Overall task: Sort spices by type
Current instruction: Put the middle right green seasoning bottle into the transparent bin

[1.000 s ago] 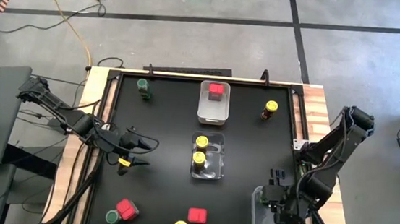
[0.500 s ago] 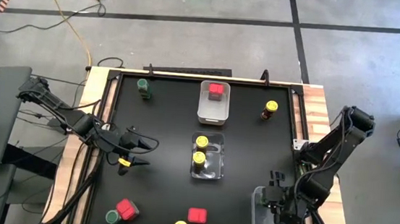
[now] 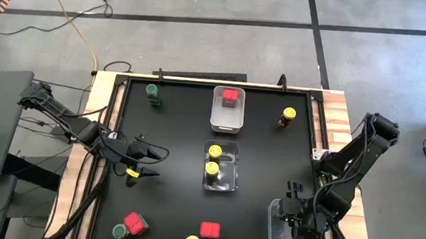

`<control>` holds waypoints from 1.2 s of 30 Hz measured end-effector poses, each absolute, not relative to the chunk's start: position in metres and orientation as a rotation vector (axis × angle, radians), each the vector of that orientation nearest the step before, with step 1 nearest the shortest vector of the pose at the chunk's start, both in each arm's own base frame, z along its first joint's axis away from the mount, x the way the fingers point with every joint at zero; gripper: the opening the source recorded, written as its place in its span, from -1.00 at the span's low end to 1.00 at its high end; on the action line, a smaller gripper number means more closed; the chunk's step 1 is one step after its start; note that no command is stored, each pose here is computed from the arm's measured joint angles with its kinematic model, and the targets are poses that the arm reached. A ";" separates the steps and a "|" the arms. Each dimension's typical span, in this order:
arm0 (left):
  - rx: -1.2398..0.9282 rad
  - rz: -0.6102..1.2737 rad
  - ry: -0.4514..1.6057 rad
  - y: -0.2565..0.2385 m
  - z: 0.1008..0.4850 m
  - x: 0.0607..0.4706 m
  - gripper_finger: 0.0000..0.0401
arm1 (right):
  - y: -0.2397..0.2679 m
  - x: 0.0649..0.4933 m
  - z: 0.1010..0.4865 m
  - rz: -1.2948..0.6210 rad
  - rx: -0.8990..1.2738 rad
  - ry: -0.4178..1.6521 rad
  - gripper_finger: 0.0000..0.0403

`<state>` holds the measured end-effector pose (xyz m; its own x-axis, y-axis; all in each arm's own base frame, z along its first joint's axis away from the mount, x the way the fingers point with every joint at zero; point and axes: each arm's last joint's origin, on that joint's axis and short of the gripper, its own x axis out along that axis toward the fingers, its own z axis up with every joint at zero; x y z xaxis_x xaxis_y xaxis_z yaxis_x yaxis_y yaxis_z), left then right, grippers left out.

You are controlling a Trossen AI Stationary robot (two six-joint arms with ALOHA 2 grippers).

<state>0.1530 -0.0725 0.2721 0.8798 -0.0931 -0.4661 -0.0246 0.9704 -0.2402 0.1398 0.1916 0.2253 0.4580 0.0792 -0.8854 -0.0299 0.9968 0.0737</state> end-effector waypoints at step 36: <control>-0.238 -0.017 0.492 -0.072 0.272 0.153 0.30 | 0.189 0.138 0.207 0.083 0.051 1.105 0.14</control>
<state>0.1530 -0.0719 0.2719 0.8818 -0.0733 -0.4658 -0.0407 0.9723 -0.2301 0.1375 0.1886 0.2073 0.4464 0.0927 -0.8900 -0.0420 0.9957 0.0826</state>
